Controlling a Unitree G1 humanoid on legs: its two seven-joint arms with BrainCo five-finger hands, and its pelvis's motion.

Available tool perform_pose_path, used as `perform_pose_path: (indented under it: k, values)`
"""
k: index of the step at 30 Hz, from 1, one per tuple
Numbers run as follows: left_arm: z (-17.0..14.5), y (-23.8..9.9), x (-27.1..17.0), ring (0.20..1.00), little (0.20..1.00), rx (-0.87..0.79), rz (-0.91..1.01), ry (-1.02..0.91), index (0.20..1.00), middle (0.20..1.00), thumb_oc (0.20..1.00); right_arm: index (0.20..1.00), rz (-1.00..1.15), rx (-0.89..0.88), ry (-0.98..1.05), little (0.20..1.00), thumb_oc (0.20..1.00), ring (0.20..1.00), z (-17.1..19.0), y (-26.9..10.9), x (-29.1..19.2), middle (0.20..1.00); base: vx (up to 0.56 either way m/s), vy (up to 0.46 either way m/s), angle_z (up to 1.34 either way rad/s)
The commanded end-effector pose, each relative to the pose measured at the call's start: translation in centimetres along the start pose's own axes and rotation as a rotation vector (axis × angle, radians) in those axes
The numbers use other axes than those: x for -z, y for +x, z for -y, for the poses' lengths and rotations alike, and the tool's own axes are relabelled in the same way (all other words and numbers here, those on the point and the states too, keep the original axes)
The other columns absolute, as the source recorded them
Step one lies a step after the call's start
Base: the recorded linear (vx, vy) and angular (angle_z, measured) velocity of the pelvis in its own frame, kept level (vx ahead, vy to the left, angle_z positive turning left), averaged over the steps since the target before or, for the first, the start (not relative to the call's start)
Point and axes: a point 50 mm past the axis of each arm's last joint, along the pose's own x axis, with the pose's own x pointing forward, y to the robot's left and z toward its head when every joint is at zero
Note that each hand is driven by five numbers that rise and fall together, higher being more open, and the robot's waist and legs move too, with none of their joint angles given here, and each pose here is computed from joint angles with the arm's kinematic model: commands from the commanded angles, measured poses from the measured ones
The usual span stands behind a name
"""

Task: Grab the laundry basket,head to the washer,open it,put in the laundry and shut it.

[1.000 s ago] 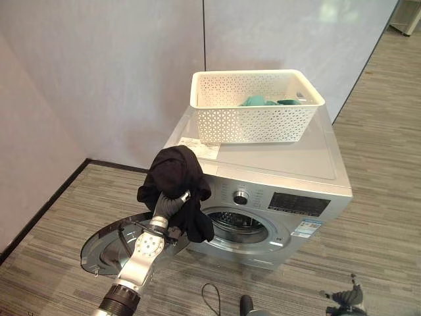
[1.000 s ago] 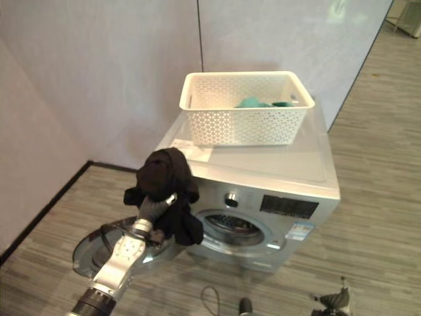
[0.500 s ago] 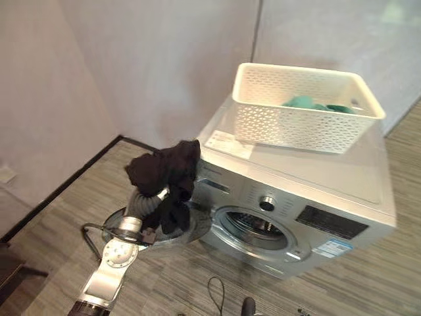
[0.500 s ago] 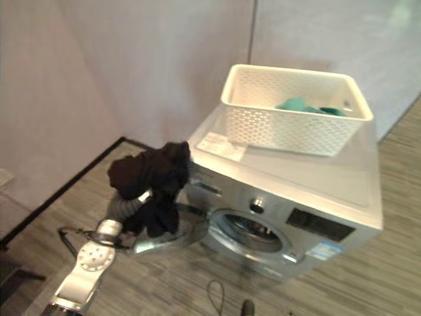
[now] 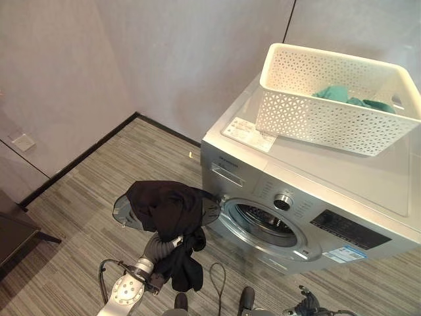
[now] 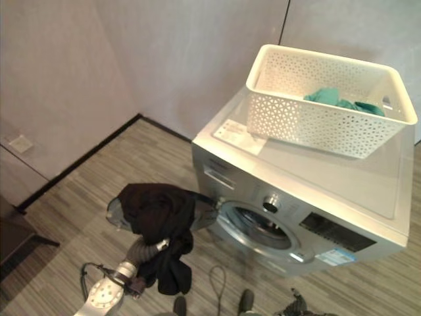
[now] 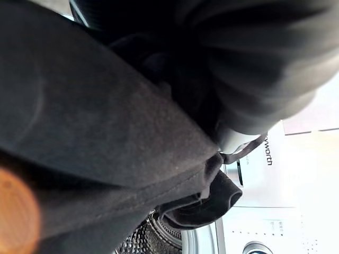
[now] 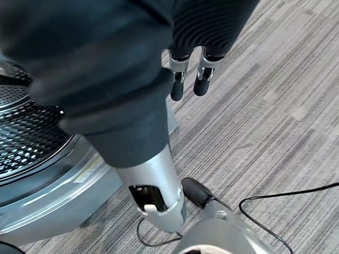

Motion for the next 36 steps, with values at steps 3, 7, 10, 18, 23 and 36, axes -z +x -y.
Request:
perform_pose_path:
  k: [3, 7, 10, 18, 23, 36]
  values:
    - [1.1, 4.5, -3.2, 0.2, 0.2, 0.054, 0.142, -0.019, 0.2, 0.2, 0.2, 1.0, 0.232, 0.008, -0.035, 1.0, 1.0, 1.0, 0.4, -0.2, -5.1, 1.0, -0.14, -0.112, 0.09]
    - [2.7, 8.7, -5.9, 0.2, 0.2, 0.046, 0.215, 0.019, 0.2, 0.2, 0.2, 1.0, 0.379, -0.008, -0.099, 1.0, 1.0, 1.0, 0.3, -1.3, -7.8, 1.0, -0.1, -0.156, 0.11]
    - [3.0, 11.2, -9.4, 0.2, 0.2, 0.016, 0.312, 0.069, 0.2, 0.2, 0.2, 1.0, 0.491, 0.016, -0.144, 1.0, 1.0, 1.0, 1.2, -2.3, -9.7, 1.0, -0.12, -0.138, 0.14]
    - [1.3, 12.6, -13.4, 0.2, 0.2, -0.052, 0.438, 0.09, 0.2, 0.2, 0.2, 1.0, 0.634, 0.04, -0.14, 1.0, 1.0, 1.0, 1.4, -3.4, -12.6, 1.0, -0.12, -0.056, 0.06]
    - [2.1, 13.3, -15.1, 0.2, 0.2, -0.052, 0.49, 0.089, 0.2, 0.2, 0.2, 1.0, 0.679, 0.107, -0.021, 1.0, 1.0, 1.0, 2.6, -3.3, -14.3, 1.0, -0.1, 0.149, -0.28]
    - [2.6, 14.1, -20.4, 0.2, 0.2, -0.128, 0.665, 0.001, 0.2, 0.2, 0.2, 1.0, 0.785, 0.183, 0.029, 1.0, 1.0, 1.0, 2.6, -2.9, -21.0, 1.0, -0.14, 0.233, -0.19]
